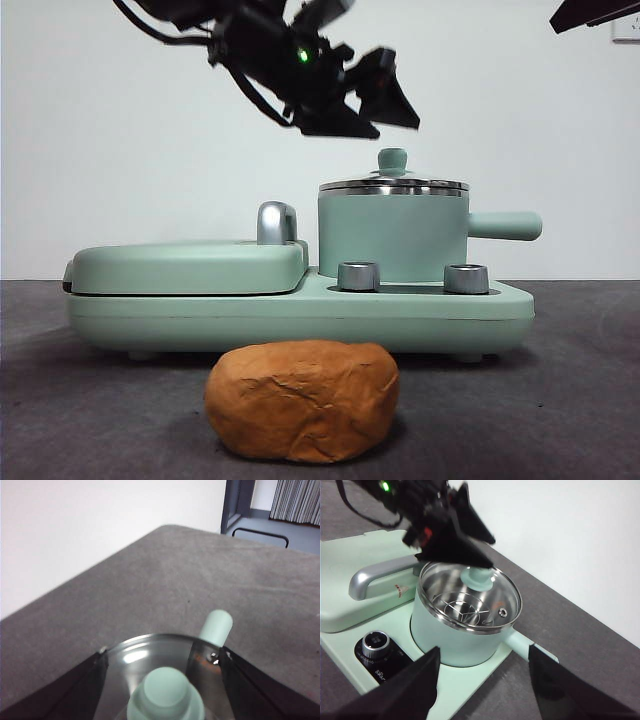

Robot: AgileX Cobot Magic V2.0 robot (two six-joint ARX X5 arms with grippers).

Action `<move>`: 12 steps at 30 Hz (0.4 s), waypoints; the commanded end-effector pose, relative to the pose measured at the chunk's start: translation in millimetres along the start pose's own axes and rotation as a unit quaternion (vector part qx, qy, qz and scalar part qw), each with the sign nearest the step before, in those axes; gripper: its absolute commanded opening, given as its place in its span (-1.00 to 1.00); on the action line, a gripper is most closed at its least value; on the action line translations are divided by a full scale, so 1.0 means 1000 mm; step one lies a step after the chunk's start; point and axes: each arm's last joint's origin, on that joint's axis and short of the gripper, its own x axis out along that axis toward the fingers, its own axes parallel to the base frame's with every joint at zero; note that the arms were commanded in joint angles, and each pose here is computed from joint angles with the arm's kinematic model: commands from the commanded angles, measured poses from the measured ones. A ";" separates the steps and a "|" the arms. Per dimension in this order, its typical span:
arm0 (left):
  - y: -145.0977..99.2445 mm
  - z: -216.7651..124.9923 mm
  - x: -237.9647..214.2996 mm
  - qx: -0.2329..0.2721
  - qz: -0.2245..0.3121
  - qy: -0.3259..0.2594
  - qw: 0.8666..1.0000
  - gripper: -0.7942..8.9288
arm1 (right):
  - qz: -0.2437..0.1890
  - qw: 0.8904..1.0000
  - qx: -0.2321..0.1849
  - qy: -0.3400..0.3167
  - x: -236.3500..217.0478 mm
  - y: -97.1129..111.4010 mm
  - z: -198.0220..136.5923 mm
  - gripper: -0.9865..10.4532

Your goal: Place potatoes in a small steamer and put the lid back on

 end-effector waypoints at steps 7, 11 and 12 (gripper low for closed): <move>0.000 -0.014 0.018 -0.006 -0.006 0.013 1.000 -0.13 | -0.005 1.000 0.000 -0.017 -0.001 -0.002 0.007 -0.34; 0.000 -0.021 0.022 -0.009 -0.007 0.021 1.000 -0.14 | -0.005 1.000 0.002 -0.017 -0.001 -0.002 0.007 -0.34; 0.000 -0.022 0.023 -0.010 -0.008 0.024 1.000 -0.14 | -0.005 1.000 0.002 -0.017 -0.001 -0.002 0.007 -0.34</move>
